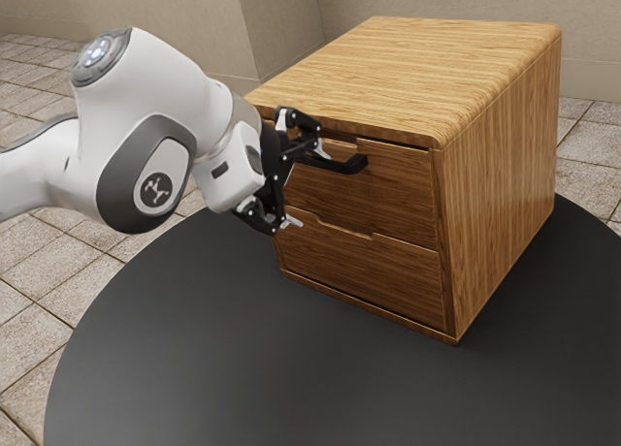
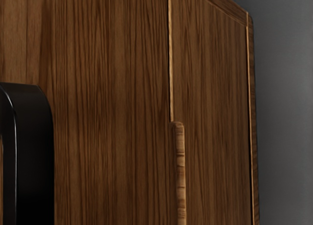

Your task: Pull the drawer handle with one arm to open the drawer

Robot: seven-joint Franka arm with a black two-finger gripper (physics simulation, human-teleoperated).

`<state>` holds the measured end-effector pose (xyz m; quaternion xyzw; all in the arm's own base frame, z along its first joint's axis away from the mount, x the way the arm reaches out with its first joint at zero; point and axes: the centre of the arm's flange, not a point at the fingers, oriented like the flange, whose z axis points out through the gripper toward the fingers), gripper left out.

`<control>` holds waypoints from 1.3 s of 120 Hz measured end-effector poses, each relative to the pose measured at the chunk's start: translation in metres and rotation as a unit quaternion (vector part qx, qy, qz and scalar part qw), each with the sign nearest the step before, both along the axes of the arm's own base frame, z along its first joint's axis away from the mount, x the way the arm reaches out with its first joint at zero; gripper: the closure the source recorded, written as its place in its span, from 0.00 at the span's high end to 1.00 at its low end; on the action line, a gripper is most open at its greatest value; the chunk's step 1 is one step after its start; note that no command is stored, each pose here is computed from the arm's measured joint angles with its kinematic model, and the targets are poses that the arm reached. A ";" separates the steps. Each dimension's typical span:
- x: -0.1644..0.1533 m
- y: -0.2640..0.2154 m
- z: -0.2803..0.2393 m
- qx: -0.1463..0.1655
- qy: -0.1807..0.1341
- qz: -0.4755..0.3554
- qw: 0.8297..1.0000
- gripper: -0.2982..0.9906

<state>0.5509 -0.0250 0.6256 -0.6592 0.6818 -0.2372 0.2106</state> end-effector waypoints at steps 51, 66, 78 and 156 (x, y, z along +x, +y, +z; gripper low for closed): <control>-0.036 0.009 -0.001 0.001 0.003 0.008 1.000 0.74; -0.051 0.009 0.001 0.001 0.002 0.009 1.000 0.73; -0.067 0.009 0.004 0.001 -0.002 0.010 1.000 0.72; -0.159 -0.003 0.000 0.001 -0.023 0.016 1.000 0.75</control>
